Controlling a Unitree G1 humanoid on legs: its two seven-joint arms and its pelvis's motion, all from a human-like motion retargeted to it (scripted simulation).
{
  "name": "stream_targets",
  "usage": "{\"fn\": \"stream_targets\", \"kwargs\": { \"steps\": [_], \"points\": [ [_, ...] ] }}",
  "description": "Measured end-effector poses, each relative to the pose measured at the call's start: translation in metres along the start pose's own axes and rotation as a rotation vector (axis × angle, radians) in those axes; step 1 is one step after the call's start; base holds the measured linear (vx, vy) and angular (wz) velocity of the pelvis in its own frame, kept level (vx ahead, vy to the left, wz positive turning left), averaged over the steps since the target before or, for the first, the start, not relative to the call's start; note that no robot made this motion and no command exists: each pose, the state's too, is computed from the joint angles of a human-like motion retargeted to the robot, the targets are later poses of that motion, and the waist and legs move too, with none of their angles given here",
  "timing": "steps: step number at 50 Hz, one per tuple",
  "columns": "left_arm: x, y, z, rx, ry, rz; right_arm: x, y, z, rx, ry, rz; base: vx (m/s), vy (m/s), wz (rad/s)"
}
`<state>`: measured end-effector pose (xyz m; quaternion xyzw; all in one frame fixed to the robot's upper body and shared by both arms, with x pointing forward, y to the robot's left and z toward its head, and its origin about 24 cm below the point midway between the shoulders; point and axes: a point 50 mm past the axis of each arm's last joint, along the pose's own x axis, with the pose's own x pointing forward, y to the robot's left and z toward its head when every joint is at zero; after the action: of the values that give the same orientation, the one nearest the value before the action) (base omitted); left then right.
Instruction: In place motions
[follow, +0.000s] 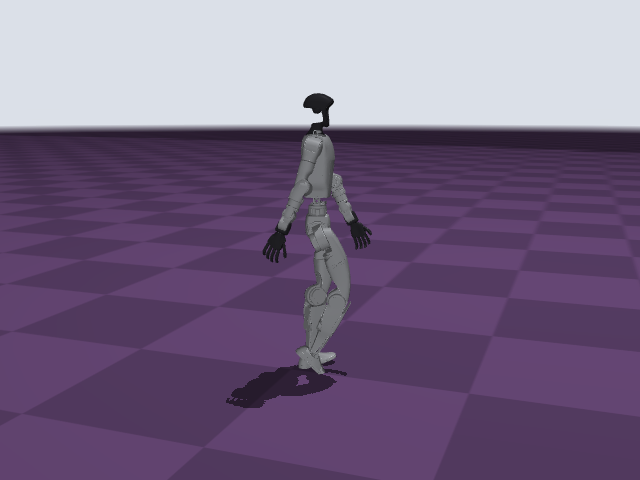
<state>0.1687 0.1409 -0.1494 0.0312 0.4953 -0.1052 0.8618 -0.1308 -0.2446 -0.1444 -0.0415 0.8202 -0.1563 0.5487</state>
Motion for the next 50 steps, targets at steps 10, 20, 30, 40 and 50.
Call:
{"fn": "stream_targets", "kwargs": {
  "steps": [10,20,30,40,50],
  "points": [
    [-0.082,-0.003,-0.197,-0.223,0.590,0.161,-0.045,0.080,0.142,-0.389,-0.405,0.173,0.03,-0.10,-0.47],
    [-0.170,-0.023,-0.283,-0.594,0.925,0.355,-0.245,0.162,0.308,-0.535,-1.390,0.290,-0.16,-0.07,-0.92],
    [-0.160,-0.022,-0.275,-0.591,0.897,0.324,-0.231,0.158,0.300,-0.694,-1.413,0.155,0.10,0.06,0.32],
    [-0.052,0.008,-0.145,-0.263,0.518,0.184,-0.023,0.060,0.102,-0.583,-0.367,0.169,0.21,0.15,1.04],
    [-0.018,0.045,0.148,-0.212,-0.495,0.120,-0.002,-0.018,-0.003,-0.135,0.134,-0.028,-0.34,0.15,0.84]
  ]
}}
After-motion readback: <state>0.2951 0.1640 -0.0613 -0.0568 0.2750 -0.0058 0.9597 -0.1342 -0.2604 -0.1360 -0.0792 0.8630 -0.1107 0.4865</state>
